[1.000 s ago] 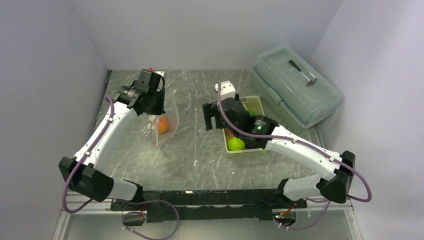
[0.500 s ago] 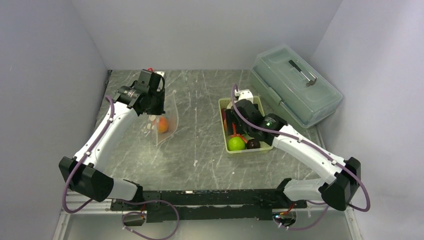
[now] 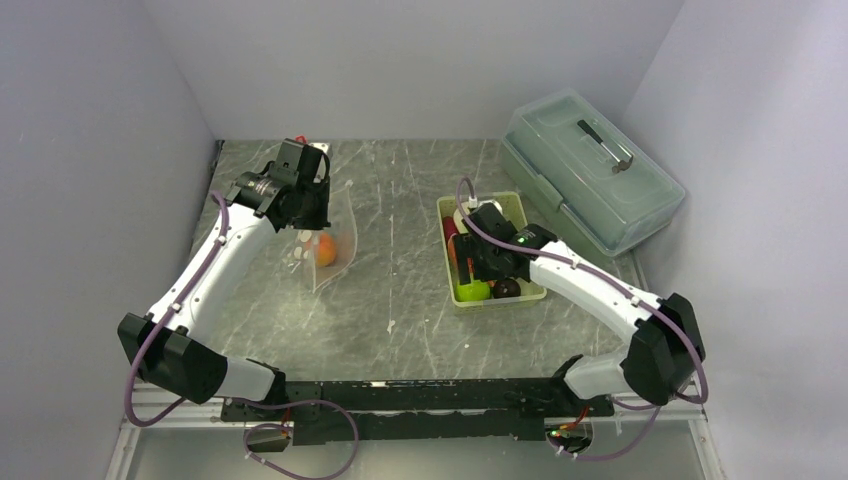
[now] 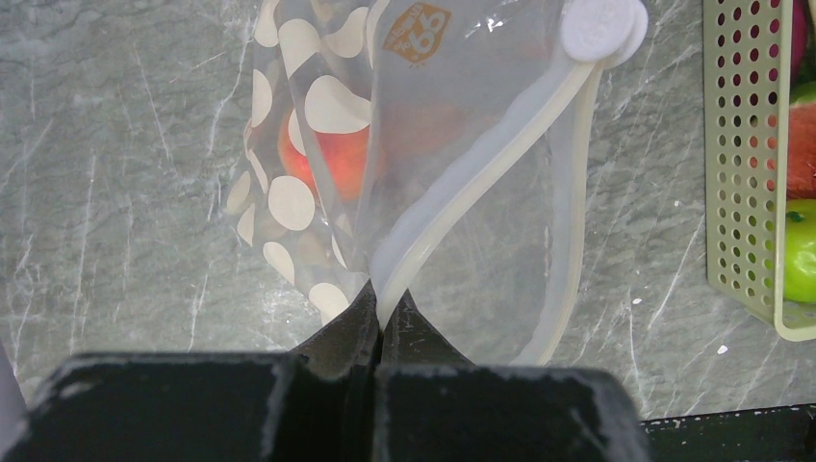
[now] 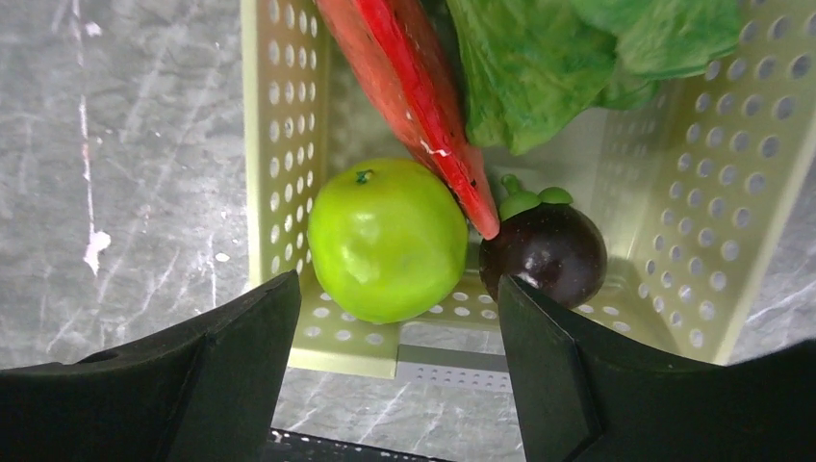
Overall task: Place the food in the zip-top bag and seal the zipper
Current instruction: Pick up the fake fruit from the bin.
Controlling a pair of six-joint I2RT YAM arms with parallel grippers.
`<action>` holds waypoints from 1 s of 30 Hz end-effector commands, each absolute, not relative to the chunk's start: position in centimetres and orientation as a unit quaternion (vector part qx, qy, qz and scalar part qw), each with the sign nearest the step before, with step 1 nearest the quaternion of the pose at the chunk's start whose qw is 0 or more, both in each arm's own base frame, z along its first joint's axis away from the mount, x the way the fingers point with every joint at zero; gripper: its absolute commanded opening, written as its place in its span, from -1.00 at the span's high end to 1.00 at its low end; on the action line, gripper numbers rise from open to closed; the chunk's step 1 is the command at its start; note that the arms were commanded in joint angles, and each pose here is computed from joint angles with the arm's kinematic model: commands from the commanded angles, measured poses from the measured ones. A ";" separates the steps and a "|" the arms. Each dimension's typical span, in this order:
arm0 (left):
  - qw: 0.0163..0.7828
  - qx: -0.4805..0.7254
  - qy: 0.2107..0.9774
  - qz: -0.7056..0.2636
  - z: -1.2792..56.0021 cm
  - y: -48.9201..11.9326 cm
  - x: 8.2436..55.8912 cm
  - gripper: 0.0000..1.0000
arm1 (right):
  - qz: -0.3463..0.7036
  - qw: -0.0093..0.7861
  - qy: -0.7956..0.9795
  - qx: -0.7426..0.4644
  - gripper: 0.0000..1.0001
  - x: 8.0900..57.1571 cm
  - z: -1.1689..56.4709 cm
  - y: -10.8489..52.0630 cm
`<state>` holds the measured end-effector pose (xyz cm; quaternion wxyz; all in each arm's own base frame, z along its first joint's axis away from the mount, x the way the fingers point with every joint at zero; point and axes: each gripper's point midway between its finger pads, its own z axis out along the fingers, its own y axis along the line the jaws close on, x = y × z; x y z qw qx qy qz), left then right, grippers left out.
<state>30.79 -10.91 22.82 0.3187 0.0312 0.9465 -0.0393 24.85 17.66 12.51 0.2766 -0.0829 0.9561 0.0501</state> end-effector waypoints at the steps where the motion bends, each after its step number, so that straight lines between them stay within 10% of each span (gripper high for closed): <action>1: 0.343 0.035 0.937 -0.049 24.0 -11.0 31.0 1.00 | 0.069 0.261 0.960 -0.076 -0.56 24.8 11.3 18.2; 22: 0.342 0.035 0.938 -0.046 23.9 -10.9 31.0 1.00 | 0.059 0.200 0.975 -0.073 -0.60 24.4 5.4 18.5; 30: 0.342 0.034 0.938 -0.046 23.9 -10.9 31.0 1.00 | 0.046 0.221 0.972 -0.061 -0.10 24.8 6.5 17.8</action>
